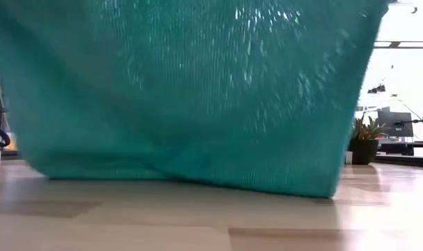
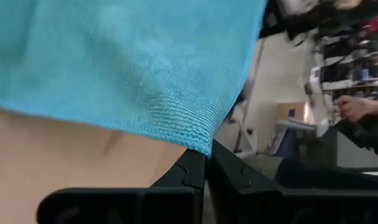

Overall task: Fold microfiber towels
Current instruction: Fold the blue towel

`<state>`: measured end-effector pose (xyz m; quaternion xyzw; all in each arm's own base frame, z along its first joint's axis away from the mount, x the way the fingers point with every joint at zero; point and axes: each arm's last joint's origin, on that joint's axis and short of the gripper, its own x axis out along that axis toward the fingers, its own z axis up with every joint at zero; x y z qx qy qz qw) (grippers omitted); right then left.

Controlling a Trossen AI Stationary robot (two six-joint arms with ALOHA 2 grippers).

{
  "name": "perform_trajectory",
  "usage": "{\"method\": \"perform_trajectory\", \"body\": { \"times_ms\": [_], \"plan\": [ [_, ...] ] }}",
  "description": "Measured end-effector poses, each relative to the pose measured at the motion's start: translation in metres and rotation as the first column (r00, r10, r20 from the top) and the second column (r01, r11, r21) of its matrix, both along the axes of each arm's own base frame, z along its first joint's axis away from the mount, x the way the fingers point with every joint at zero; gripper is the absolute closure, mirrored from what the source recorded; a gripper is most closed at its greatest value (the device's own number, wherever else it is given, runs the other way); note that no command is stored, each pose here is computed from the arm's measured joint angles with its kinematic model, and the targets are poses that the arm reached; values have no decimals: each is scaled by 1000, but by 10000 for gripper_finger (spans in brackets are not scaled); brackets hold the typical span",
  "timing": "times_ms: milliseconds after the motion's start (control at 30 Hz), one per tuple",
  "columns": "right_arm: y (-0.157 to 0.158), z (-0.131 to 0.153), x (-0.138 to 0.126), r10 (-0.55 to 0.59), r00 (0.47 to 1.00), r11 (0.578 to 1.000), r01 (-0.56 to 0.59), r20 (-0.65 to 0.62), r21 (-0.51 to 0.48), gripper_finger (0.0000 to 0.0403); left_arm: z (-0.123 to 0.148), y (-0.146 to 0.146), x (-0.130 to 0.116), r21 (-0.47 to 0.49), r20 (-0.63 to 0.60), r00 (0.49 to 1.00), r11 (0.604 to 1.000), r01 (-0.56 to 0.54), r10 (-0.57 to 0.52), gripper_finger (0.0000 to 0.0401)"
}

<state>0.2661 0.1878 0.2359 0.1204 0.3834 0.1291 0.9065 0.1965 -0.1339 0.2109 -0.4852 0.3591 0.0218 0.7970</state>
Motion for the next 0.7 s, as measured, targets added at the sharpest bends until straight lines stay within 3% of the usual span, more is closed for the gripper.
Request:
{"method": "perform_trajectory", "body": {
  "times_ms": [167,333,467,700],
  "plan": [
    [18,-29,8,-2,995,997,10,-100,80,403,-29,-28,8,-78,-87,996,997,-16,9,401],
    [35,-49,10,77,983,982,-46,-168,182,403,-51,-47,16,-182,-135,990,983,9,-34,401],
    [45,-49,3,160,963,963,-105,-215,248,403,-57,-54,19,-248,-145,986,968,45,-83,401],
    [48,-40,-3,215,952,945,-146,-219,294,403,-53,-48,24,-237,-115,988,969,75,-104,401]
  ]
}}
